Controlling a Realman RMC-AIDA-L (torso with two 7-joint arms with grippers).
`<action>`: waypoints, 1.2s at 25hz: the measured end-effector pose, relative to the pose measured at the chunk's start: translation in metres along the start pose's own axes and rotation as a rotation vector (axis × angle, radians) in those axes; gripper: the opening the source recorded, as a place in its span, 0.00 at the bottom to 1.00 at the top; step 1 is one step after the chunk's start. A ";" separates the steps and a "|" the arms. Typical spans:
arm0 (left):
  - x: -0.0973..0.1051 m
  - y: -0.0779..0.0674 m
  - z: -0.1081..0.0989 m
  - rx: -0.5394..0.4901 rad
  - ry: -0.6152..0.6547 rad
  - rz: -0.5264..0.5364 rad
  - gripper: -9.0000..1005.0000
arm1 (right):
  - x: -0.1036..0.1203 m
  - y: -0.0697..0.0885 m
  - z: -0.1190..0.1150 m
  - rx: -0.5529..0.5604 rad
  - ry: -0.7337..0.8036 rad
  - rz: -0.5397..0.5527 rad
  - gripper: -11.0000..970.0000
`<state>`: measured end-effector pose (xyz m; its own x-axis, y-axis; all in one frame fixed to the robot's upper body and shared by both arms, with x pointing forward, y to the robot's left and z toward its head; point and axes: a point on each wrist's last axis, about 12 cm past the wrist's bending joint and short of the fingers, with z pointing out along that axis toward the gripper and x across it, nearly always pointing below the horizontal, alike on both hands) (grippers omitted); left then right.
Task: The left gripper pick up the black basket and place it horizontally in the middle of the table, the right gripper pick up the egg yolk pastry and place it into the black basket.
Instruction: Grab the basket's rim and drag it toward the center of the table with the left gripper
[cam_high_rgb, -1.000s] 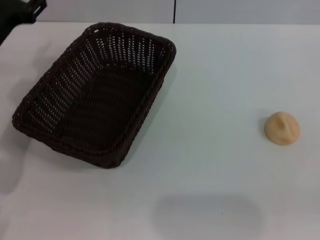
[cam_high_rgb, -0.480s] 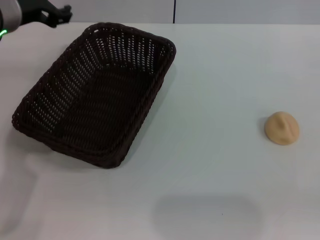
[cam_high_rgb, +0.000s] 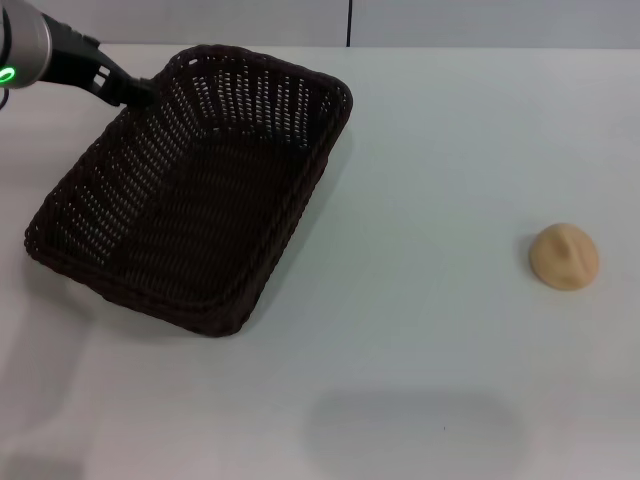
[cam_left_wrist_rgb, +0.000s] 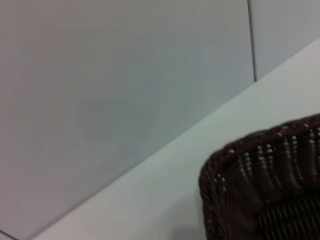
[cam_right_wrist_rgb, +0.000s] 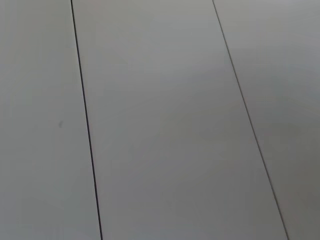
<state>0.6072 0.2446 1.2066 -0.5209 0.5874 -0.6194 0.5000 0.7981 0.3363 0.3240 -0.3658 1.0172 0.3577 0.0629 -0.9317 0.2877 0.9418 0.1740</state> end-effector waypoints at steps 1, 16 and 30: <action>0.000 -0.001 0.001 0.005 0.006 -0.003 0.75 | 0.000 0.000 0.000 0.000 0.001 0.000 0.84; 0.002 -0.008 0.027 0.052 0.160 -0.012 0.74 | 0.000 0.000 -0.002 -0.010 0.009 -0.002 0.84; 0.010 -0.010 0.048 0.059 0.185 -0.016 0.68 | 0.000 0.000 -0.002 -0.020 0.016 -0.003 0.84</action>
<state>0.6305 0.2359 1.1633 -0.6449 0.5934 -0.4817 0.5273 0.8017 0.2816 0.3221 -0.3654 1.0162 0.3422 0.0649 -0.9374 0.2714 0.9483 0.1647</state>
